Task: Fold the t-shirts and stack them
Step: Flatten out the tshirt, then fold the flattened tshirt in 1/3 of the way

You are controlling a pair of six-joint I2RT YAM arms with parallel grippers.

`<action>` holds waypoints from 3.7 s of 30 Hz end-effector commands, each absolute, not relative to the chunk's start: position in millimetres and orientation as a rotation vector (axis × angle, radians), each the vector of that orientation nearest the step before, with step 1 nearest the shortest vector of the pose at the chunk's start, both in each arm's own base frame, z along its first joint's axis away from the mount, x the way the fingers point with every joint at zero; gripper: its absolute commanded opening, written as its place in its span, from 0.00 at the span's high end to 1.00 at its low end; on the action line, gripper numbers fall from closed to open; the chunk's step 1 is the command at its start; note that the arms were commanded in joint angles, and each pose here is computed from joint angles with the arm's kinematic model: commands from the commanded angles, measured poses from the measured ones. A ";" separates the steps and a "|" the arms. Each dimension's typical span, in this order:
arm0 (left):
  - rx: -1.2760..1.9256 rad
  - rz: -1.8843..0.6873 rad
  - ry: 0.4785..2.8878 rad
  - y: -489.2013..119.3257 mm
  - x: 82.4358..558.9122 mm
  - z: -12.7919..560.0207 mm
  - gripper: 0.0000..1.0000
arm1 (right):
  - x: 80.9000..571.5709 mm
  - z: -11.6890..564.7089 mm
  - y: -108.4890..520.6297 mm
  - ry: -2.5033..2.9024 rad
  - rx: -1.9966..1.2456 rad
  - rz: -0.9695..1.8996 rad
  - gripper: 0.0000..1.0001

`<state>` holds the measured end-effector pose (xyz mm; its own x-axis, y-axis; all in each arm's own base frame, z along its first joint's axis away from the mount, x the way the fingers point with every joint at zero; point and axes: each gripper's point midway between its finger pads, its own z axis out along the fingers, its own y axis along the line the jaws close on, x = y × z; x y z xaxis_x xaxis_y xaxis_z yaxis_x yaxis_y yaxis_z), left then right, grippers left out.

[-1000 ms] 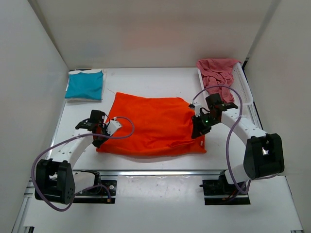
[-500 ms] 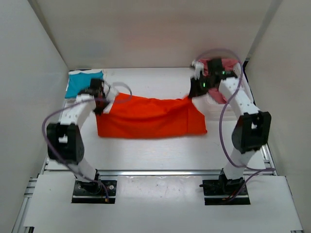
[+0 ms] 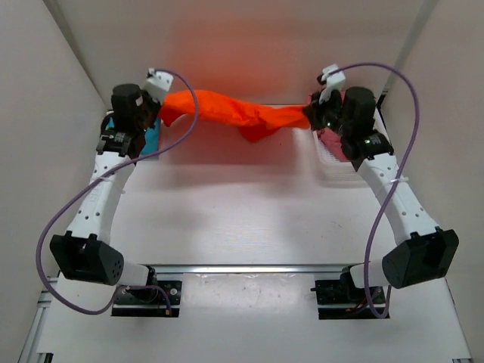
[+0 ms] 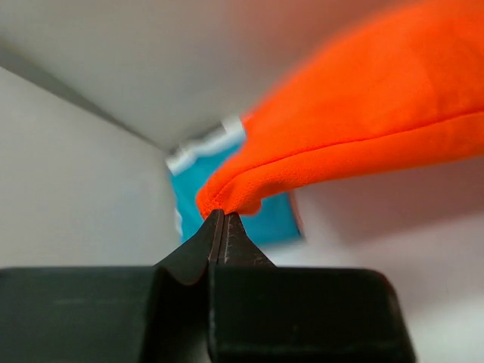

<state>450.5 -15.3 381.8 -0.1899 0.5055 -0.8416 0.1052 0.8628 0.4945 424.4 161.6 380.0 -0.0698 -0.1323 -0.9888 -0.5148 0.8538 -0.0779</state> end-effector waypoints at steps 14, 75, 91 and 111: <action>1.027 0.434 2.468 11.2 295.7 58.5 1.00 | 248.7 84.7 161.9 2.555 -0.784 0.819 1.00; 0.330 0.154 2.792 52.9 396.0 57.2 0.42 | 368.3 114.5 141.4 2.473 -0.608 0.462 0.45; 0.069 0.027 2.810 39.6 397.4 28.6 0.37 | 349.1 47.1 123.7 2.722 -0.241 0.546 0.36; 0.216 0.021 2.890 25.6 376.4 12.1 1.00 | 324.2 17.1 118.0 2.828 -0.290 0.410 1.00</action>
<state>391.0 26.8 14.2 -0.9542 0.1288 -0.2701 0.1180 0.9914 0.0560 333.3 123.0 15.4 -0.9431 -0.1432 -0.3000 -0.2245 0.9400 0.2570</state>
